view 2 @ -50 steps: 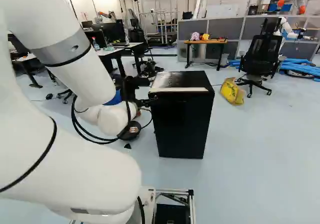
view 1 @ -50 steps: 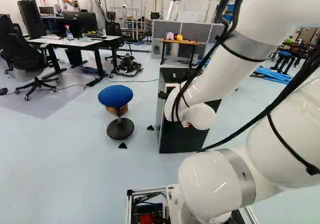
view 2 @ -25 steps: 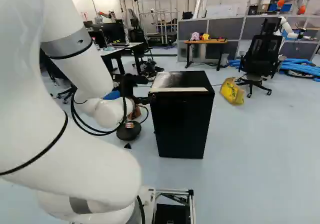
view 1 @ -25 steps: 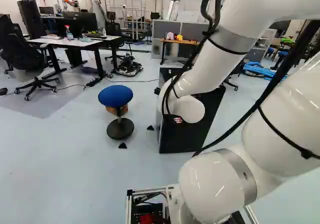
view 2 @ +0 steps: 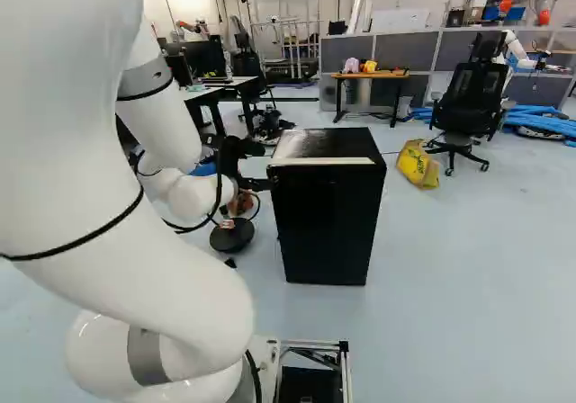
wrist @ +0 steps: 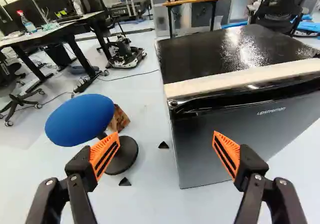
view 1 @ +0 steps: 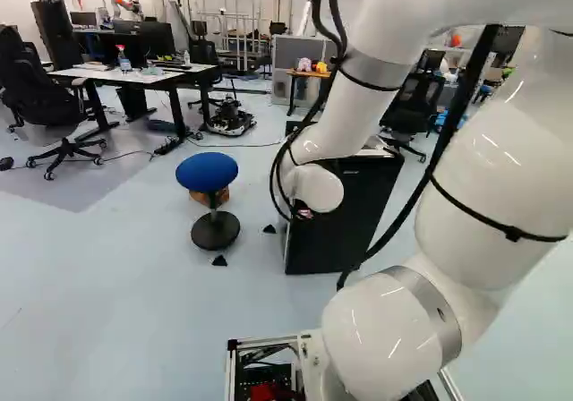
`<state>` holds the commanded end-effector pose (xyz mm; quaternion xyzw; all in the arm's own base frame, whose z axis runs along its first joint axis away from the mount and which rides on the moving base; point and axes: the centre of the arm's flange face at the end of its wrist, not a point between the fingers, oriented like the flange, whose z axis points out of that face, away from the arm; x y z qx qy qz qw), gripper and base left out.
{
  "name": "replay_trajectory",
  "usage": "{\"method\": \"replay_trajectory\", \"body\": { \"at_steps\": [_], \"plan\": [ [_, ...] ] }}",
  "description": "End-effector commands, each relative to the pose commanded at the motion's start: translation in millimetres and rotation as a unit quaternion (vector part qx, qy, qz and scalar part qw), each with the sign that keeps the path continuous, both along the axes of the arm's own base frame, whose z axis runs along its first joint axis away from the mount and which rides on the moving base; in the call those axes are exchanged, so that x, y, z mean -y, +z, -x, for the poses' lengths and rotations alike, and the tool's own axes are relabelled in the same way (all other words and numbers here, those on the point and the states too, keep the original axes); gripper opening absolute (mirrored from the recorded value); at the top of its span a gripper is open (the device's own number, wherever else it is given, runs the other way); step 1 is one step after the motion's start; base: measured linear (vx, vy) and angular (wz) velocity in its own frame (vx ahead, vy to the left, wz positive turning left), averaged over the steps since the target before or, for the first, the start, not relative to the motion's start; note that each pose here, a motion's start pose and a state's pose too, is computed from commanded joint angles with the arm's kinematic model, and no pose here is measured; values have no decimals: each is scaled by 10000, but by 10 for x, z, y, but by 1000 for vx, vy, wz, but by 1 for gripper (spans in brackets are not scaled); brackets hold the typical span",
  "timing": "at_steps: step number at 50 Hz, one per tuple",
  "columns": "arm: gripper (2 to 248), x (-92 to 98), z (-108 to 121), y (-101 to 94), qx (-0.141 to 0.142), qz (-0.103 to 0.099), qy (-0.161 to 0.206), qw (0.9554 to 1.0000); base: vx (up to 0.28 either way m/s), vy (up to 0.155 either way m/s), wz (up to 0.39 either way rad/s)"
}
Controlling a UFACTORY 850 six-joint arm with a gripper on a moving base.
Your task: Grab a drink from the fridge
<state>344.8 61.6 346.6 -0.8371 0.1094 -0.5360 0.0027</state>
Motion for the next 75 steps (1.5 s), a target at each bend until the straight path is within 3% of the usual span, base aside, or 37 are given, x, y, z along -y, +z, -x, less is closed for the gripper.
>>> {"method": "replay_trajectory", "body": {
  "at_steps": [42, 75],
  "plan": [
    [247, -307, -300, -373, 24, 42, -889, 9960, 0, 0, 0],
    [247, -419, -445, -678, 231, 316, -1743, 9839, 0, 0, 0]
  ]
}}
